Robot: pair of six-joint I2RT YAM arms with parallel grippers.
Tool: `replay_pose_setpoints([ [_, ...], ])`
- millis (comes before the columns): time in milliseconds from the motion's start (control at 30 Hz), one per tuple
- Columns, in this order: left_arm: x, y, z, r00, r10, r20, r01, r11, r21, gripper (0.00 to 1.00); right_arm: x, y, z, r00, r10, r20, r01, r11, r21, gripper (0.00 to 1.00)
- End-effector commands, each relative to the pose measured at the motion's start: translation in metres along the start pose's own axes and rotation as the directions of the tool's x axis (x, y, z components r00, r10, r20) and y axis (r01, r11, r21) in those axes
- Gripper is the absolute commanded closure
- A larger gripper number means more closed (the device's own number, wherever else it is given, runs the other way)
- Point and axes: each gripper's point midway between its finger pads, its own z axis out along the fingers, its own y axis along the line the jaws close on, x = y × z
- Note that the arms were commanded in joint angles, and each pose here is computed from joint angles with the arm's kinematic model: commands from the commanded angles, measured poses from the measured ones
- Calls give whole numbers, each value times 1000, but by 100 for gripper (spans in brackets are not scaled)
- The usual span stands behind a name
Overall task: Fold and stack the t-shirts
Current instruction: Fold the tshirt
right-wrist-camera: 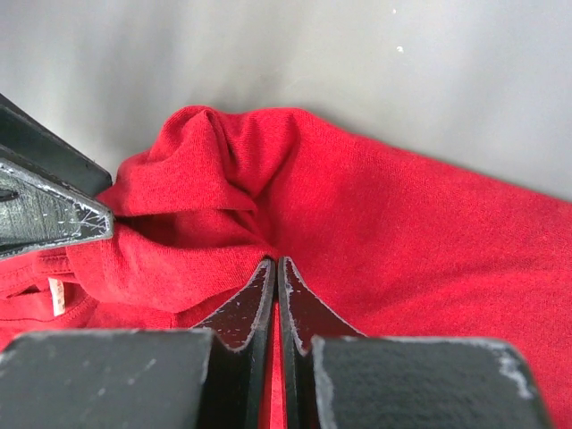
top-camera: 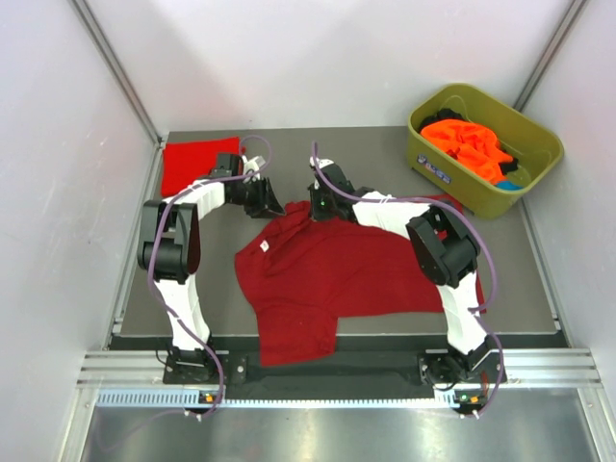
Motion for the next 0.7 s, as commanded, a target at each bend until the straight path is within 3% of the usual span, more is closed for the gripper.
replay_pose_setpoints([
  [0,-10,-22,-16,996,86,37,-87,995,52,60,-40,14,-16,994,1,106,5,999,-53,100],
  [200,3,-20,-23,996,88,1,-88,996,30,62,-42,17,-17,994,7,109,0,998,-62,100],
  [467,6,-27,-29,996,91,1,-91,995,42,77,-46,22,-16,994,24,108,-15,997,-80,100],
  [567,7,-28,-32,995,96,2,-96,995,34,70,-46,23,-15,994,28,105,-19,996,-86,100],
  [600,8,-27,-33,995,98,1,-98,995,28,63,-47,23,-14,994,29,105,-20,996,-87,100],
  [667,11,-24,-33,995,100,-4,-100,995,12,60,-47,25,-15,994,32,107,-23,995,-93,100],
])
